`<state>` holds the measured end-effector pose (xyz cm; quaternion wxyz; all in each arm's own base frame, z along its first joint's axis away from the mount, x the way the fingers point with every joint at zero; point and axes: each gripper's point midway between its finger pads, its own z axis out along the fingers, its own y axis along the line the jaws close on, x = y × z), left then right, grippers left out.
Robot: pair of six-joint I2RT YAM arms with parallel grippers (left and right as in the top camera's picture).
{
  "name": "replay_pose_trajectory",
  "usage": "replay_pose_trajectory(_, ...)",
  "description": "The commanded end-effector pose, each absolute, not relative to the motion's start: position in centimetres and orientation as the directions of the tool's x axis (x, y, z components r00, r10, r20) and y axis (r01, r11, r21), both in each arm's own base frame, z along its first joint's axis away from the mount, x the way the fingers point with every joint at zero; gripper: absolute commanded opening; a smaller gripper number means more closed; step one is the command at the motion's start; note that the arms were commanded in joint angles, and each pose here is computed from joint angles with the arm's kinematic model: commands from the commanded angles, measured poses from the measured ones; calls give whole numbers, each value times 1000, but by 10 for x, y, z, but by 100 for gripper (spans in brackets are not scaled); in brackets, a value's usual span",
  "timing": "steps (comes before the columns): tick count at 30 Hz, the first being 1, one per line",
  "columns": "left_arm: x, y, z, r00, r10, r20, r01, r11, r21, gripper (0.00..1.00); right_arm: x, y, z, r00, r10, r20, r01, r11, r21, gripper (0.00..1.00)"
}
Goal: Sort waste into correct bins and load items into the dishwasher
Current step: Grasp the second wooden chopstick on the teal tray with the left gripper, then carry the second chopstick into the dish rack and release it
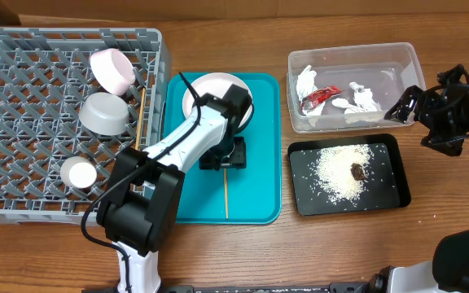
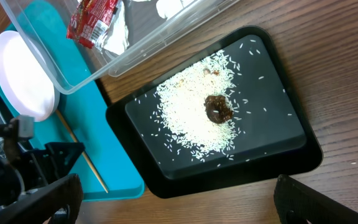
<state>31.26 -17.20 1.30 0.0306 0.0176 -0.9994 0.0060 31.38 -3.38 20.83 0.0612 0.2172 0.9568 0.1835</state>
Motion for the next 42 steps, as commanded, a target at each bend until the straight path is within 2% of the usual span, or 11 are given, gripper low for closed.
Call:
replay_pose_trajectory(1, 311, -168, 8, -999, -38, 30, -38, 999, -8, 65, 316, -35, 215, -897, 437, -67, 383, 844, 375, 100)
replay_pose_trajectory(5, 307, -161, -3, -999, -38, 23, -38, 999, 20, 63, 316, -35, 215, -897, 437, -66, 383, 844, 375, 100)
replay_pose_trajectory(6, 306, -159, -5, -999, -39, 24, -38, 999, 28, 59, 316, -35, 215, -897, 437, -66, 383, 844, 375, 100)
replay_pose_trajectory(8, 303, -156, -7, -999, -38, 31, -37, 998, 41, 51, 316, -35, 215, -897, 437, -67, 383, 844, 375, 100)
replay_pose_trajectory(11, 303, -153, -7, -999, -35, 29, -33, 998, 55, 32, 316, -35, 215, -897, 437, -67, 383, 844, 375, 100)
replay_pose_trajectory(14, 303, -153, -7, -999, -35, 28, -33, 998, 55, 20, 316, -35, 215, -897, 437, -66, 383, 844, 375, 100)
replay_pose_trajectory(16, 304, -153, -7, -999, -35, 26, -34, 998, 53, 5, 316, -35, 215, -897, 437, -66, 384, 844, 375, 100)
replay_pose_trajectory(22, 305, -155, -4, -999, -36, 26, -35, 998, 43, 4, 316, -35, 215, -897, 437, -66, 384, 844, 375, 100)
replay_pose_trajectory(30, 315, -175, 50, -996, 27, 81, 23, 999, -50, 4, 315, -35, 215, -897, 437, -63, 384, 844, 375, 100)
replay_pose_trajectory(37, 295, -172, 85, -982, 24, 189, 17, 999, -37, 4, 315, -35, 215, -897, 437, -63, 384, 844, 375, 100)
replay_pose_trajectory(42, 273, -171, 94, -956, 81, 281, 65, 996, -65, 4, 315, -35, 215, -897, 437, -63, 385, 843, 375, 100)
